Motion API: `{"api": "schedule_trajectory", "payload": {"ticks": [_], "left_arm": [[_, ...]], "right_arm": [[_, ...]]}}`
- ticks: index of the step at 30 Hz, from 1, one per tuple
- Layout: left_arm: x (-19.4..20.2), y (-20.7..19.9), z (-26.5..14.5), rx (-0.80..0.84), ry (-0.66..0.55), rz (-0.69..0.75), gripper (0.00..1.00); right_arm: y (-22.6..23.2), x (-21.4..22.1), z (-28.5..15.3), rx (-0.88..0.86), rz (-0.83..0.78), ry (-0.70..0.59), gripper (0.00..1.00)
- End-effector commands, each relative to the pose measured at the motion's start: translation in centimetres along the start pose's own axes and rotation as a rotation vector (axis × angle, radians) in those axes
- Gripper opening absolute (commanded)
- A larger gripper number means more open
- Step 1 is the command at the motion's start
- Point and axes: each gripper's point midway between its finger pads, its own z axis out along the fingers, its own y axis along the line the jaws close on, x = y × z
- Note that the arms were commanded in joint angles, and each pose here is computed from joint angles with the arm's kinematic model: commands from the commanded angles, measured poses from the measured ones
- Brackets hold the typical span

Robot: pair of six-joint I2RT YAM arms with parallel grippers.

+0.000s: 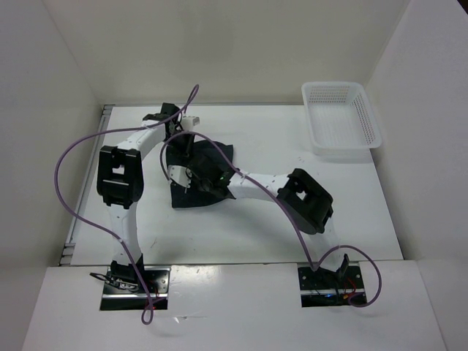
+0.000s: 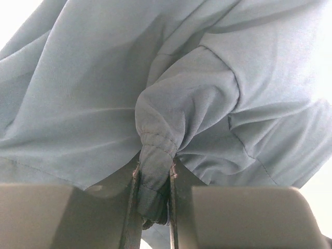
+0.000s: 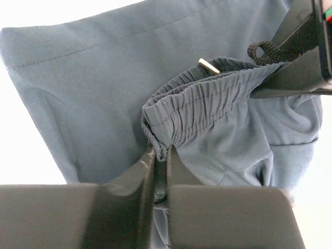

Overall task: Fold and stack the shorts
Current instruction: Fold the shorts

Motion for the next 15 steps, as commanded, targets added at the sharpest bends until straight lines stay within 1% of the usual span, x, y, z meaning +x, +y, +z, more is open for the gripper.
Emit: {"api": "schedule_trajectory", "payload": {"ticks": [1, 2, 3, 5, 6, 7, 8, 9, 10, 11, 14, 15], "left_arm": [[-3.2, -0.8, -1.8, 0.025, -0.086, 0.035, 0.05], [-3.7, -1.0, -2.5, 0.024, -0.098, 0.04, 0.05], [-4.2, -1.3, -2.7, 0.032, -0.112, 0.046, 0.05], [-5.6, -1.7, -4.0, 0.029, -0.151, 0.063, 0.04], [-6.1, -1.7, -4.7, 0.017, -0.17, 0.07, 0.04], [-6.5, -2.0, -5.5, 0.016, -0.184, 0.076, 0.04], [-7.3, -2.4, -6.6, 0.013, -0.215, 0.089, 0.04], [-7.3, -2.5, -6.8, 0.013, -0.214, 0.088, 0.04], [-7.9, -2.3, -7.9, 0.006, -0.241, 0.09, 0.04], [-8.3, -2.6, -8.7, 0.005, -0.261, 0.098, 0.04], [-8.8, -2.0, -10.1, -0.007, -0.282, 0.086, 0.04], [-9.1, -1.6, -10.6, -0.013, -0.294, 0.083, 0.04]], "right_arm": [[-2.3, -3.5, -4.1, 0.07, 0.03, -0.087, 0.05], [-2.2, -3.3, -4.6, 0.065, 0.03, -0.079, 0.01], [-2.3, -3.5, -5.2, 0.067, 0.042, -0.082, 0.0], [-3.1, -4.7, -7.2, 0.084, 0.056, -0.111, 0.0], [-2.7, -4.6, -7.8, 0.064, 0.077, -0.104, 0.0], [-2.8, -5.8, -8.9, 0.048, 0.088, -0.139, 0.0], [-2.6, -5.8, -9.3, 0.028, 0.096, -0.133, 0.0], [-2.0, -6.2, -9.7, 0.01, 0.09, -0.142, 0.0], [-1.5, -7.7, -10.4, -0.006, 0.09, -0.181, 0.0], [-0.9, -7.8, -10.4, -0.019, 0.083, -0.176, 0.0], [0.7, -10.0, -10.9, -0.069, 0.068, -0.23, 0.0], [0.4, -10.5, -11.1, -0.063, 0.068, -0.241, 0.0]]}}
